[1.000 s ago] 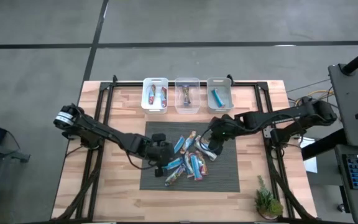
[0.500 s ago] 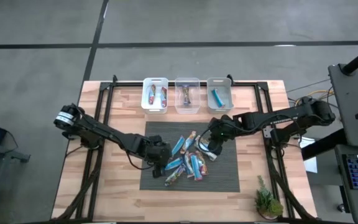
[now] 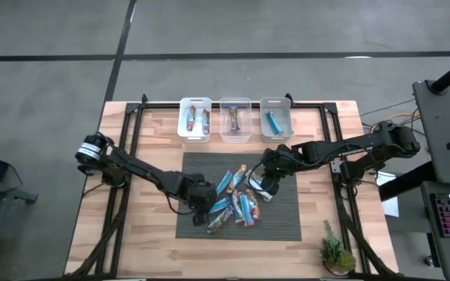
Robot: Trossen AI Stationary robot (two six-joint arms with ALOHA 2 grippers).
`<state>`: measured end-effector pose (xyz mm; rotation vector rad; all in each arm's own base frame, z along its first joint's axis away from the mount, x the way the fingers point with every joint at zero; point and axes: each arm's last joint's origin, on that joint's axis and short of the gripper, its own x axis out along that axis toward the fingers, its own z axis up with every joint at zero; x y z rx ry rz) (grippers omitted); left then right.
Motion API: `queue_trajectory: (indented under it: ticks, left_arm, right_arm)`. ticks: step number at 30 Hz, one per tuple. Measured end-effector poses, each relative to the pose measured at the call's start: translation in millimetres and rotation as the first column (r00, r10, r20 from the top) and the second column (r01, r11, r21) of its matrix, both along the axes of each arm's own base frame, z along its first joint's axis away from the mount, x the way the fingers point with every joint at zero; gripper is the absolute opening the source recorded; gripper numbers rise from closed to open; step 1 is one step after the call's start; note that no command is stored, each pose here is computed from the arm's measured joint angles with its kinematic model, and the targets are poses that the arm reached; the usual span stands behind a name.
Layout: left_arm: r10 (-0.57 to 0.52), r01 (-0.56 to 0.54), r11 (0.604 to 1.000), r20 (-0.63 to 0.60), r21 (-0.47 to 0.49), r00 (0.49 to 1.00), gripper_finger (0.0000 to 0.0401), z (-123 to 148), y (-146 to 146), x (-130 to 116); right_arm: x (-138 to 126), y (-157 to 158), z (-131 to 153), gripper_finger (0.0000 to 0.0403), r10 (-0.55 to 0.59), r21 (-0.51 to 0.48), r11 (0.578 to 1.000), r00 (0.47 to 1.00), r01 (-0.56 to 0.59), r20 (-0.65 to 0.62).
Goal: Pick and place Granola Bars by type
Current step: Put the blue granola bar into the transparent bin
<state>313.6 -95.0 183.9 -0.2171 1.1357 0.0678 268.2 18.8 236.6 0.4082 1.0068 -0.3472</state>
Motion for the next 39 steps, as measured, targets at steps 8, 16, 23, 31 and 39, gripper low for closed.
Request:
queue_trajectory:
  ticks: [8, 16, 23, 31, 39]
  left_arm:
    - [-0.015, 0.014, 0.999, -0.013, -0.028, 1.0, 0.0195, -7, -2, 3]
    - [-0.023, 0.022, 0.999, -0.039, -0.027, 0.999, 0.0195, -18, -3, 7]
    - [-0.026, 0.025, 0.999, -0.072, -0.02, 0.997, 0.0193, -30, -4, 9]
    - [-0.021, 0.02, 1.0, -0.078, -0.012, 0.997, 0.0145, -32, -4, 9]
    - [-0.028, 0.025, 0.999, -0.08, -0.032, 0.996, 0.0067, -31, -4, 10]
  right_arm:
    - [0, 0, 0, 0.0081, -0.003, -0.013, 1.0, 1.0, 0.003, 0.001]
    - [0, -1, 0, 0.0072, -0.007, -0.022, 1.0, 1.0, 0.007, 0.001]
    - [0, -1, 0, 0.0078, -0.006, -0.024, 1.0, 1.0, 0.006, 0.0]
    - [0, -1, 0, 0.0073, -0.006, -0.024, 1.0, 1.0, 0.006, 0.0]
    - [0, -1, 0, 0.0068, -0.007, -0.024, 1.0, 1.0, 0.007, 0.0]
